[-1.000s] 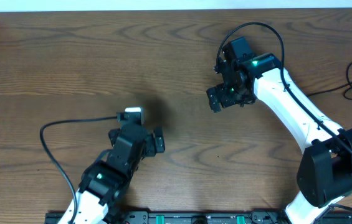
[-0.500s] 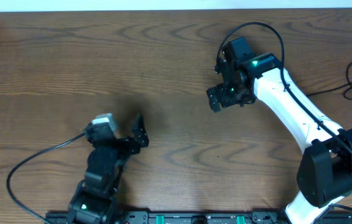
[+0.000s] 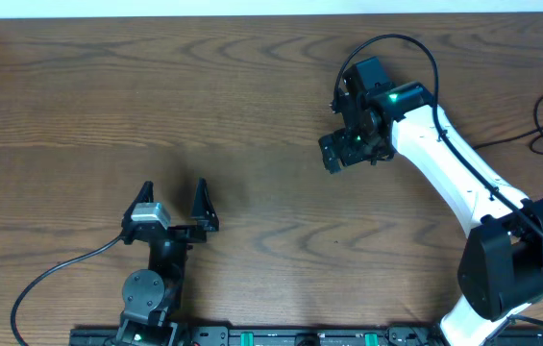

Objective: Untangle cables

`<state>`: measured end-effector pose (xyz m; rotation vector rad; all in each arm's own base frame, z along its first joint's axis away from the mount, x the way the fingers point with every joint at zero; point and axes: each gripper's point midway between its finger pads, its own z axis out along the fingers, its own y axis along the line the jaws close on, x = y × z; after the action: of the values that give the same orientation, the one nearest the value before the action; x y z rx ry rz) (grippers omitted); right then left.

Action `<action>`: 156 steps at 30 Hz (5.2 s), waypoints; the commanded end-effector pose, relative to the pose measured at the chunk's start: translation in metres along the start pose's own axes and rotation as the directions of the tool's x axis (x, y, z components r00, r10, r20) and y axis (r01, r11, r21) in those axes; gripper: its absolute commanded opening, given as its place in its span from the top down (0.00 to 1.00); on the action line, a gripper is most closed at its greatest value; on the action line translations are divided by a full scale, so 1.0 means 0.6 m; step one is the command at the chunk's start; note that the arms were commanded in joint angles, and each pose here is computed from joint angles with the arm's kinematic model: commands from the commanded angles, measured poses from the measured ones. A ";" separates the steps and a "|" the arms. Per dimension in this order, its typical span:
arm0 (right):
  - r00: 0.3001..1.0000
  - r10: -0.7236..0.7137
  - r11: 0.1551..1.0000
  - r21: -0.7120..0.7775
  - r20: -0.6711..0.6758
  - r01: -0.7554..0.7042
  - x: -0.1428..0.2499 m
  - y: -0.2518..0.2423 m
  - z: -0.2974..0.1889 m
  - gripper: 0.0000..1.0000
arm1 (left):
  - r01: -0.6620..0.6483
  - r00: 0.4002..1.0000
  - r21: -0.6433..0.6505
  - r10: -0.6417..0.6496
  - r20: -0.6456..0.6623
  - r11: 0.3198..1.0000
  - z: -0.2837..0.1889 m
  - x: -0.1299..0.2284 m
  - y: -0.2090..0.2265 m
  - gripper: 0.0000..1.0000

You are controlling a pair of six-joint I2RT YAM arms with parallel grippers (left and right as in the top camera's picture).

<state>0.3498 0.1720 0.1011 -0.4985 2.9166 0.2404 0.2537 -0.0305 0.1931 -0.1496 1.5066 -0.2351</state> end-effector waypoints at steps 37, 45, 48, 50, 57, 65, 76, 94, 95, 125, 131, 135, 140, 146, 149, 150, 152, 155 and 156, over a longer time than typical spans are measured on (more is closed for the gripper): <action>1.000 0.008 1.000 0.001 0.000 -0.008 0.003 0.001 -0.001 0.01 | -0.215 0.961 -0.112 0.190 -0.202 0.970 -0.026 0.075 0.070 0.00; 1.000 0.008 1.000 0.001 0.000 -0.008 0.003 0.001 -0.001 0.01 | -0.212 0.961 -0.111 0.186 -0.204 0.971 -0.026 0.075 0.072 0.00; 1.000 0.008 1.000 0.001 0.000 -0.008 0.003 0.001 -0.001 0.01 | -0.205 0.961 -0.085 0.184 -0.207 0.975 -0.025 0.078 0.066 0.00; 1.000 0.008 1.000 0.001 0.000 -0.008 0.003 0.001 -0.001 0.01 | -0.205 0.961 -0.080 0.185 -0.207 0.976 -0.025 0.078 0.064 0.00; 1.000 0.008 1.000 0.001 0.000 -0.008 0.003 0.001 -0.001 0.01 | -0.205 0.961 -0.080 0.185 -0.206 0.976 -0.025 0.077 0.064 0.00; 1.000 0.008 1.000 0.001 0.000 -0.008 0.003 0.001 -0.001 0.01 | -0.205 0.962 -0.105 0.181 -0.205 0.973 -0.025 0.075 0.074 0.00; 1.000 0.008 1.000 0.001 0.000 -0.008 0.003 0.001 -0.001 0.01 | -0.207 0.963 -0.136 0.177 -0.205 0.969 -0.026 0.073 0.087 0.00; 1.000 0.010 1.000 0.002 0.000 -0.010 0.003 -0.001 -0.001 0.01 | -0.207 0.963 -0.136 0.177 -0.205 0.969 -0.026 0.073 0.087 0.00; 1.000 0.011 1.000 0.002 0.000 -0.011 0.002 -0.002 -0.001 0.01 | -0.207 0.963 -0.136 0.177 -0.205 0.969 -0.026 0.073 0.087 0.00; 0.918 0.001 0.998 0.052 0.396 -0.024 -0.060 0.029 -0.085 0.01 | -0.207 0.963 -0.136 0.177 -0.205 0.969 -0.026 0.073 0.087 0.00; 0.821 0.133 0.987 0.000 0.556 -0.160 -0.005 -0.038 -0.093 0.01 | -0.207 0.963 -0.136 0.177 -0.205 0.969 -0.026 0.073 0.087 0.00; 0.708 0.163 0.979 -0.022 0.687 -0.204 0.029 -0.080 -0.110 0.01 | -0.207 0.963 -0.137 0.177 -0.205 0.969 -0.026 0.073 0.087 0.00; 0.566 0.170 0.972 -0.045 0.807 -0.229 0.065 -0.110 -0.125 0.01 | -0.207 0.963 -0.136 0.177 -0.205 0.969 -0.026 0.073 0.087 0.00; 0.434 0.164 0.967 -0.057 0.886 -0.247 0.109 -0.132 -0.132 0.01 | -0.207 0.963 -0.136 0.177 -0.205 0.969 -0.026 0.073 0.087 0.00; 0.390 0.159 0.966 -0.061 0.907 -0.253 0.135 -0.138 -0.130 0.01 | -0.207 0.963 -0.137 0.177 -0.205 0.969 -0.026 0.073 0.087 0.00; 0.380 0.158 0.965 -0.061 0.912 -0.257 0.142 -0.140 -0.128 0.01 | -0.207 0.963 -0.137 0.177 -0.205 0.969 -0.026 0.073 0.087 0.00; 0.359 0.155 0.963 -0.059 0.920 -0.264 0.158 -0.143 -0.122 0.01 | -0.207 0.963 -0.136 0.177 -0.205 0.969 -0.026 0.073 0.087 0.00; 0.334 0.151 0.961 -0.058 0.931 -0.271 0.175 -0.146 -0.115 0.01 | -0.207 0.963 -0.137 0.177 -0.205 0.969 -0.026 0.073 0.087 0.00; 0.324 0.149 0.960 -0.058 0.934 -0.273 0.181 -0.147 -0.112 0.01 | -0.207 0.963 -0.136 0.177 -0.206 0.969 -0.026 0.073 0.087 0.00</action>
<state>0.2749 0.0524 0.1388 0.0546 1.8006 0.2910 0.2442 0.0082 0.1552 -0.1074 1.6674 0.0116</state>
